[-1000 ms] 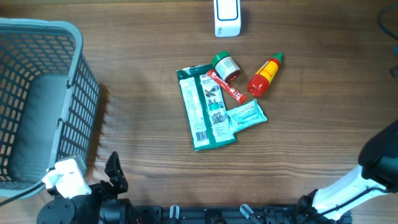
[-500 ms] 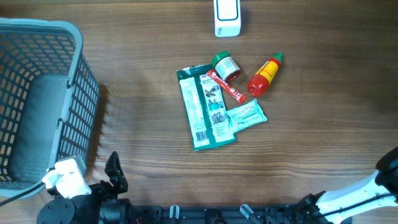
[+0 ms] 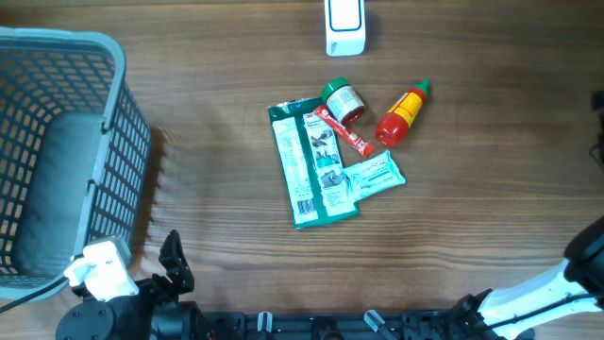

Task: Scan the item barcode
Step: 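Reach the right gripper to the red sriracha bottle and grasp it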

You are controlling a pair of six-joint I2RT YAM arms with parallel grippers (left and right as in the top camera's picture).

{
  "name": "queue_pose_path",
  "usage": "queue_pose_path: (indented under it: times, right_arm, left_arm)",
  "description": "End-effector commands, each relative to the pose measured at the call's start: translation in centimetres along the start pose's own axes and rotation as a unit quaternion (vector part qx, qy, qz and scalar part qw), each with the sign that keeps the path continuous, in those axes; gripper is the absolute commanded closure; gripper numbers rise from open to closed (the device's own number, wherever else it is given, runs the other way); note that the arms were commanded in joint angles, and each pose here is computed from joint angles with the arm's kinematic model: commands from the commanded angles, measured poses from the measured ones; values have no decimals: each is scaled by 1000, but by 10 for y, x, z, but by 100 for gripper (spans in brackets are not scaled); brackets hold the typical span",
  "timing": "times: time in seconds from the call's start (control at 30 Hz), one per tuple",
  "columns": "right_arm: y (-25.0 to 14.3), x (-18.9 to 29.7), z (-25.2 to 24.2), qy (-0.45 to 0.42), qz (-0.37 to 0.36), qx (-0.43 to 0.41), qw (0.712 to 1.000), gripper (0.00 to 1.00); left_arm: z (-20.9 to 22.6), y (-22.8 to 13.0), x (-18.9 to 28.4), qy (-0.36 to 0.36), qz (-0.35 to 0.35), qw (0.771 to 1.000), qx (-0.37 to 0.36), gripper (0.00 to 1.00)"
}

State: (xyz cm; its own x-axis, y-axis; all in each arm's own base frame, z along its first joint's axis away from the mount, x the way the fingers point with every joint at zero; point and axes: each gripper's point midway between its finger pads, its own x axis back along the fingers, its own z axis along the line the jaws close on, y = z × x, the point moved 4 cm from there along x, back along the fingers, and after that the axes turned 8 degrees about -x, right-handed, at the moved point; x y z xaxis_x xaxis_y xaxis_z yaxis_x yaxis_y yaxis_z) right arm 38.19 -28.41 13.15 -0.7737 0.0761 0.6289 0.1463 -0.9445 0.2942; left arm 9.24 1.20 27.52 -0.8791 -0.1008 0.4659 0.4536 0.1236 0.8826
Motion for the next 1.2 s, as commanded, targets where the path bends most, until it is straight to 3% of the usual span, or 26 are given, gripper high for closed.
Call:
queue_pose_path:
  times: [0.0,0.17,0.33,0.47,0.67,0.93,1.17]
  right_arm:
    - [-54,1,82,111,101,16,989,0]
    - [-164,-24,131,96,197,82,972,0]
    - [-260,-30,147,38,242,157,957,0]
    - [-303,-31,150,2,229,211,950,0]
    - [-322,-27,122,-122,158,275,940,2]
    - [-353,-31,113,-150,145,327,922,7]
    - [-360,-57,70,-218,152,335,904,8]
  left_arm:
    - [-1,0,1,-6,-3,1000,2,0]
    - [-1,0,1,-6,-3,1000,2,0]
    - [-1,0,1,-6,-3,1000,2,0]
    - [-1,0,1,-6,-3,1000,2,0]
    - [-1,0,1,-6,-3,1000,2,0]
    - [-1,0,1,-6,-3,1000,2,0]
    - [-1,0,1,-6,-3,1000,2,0]
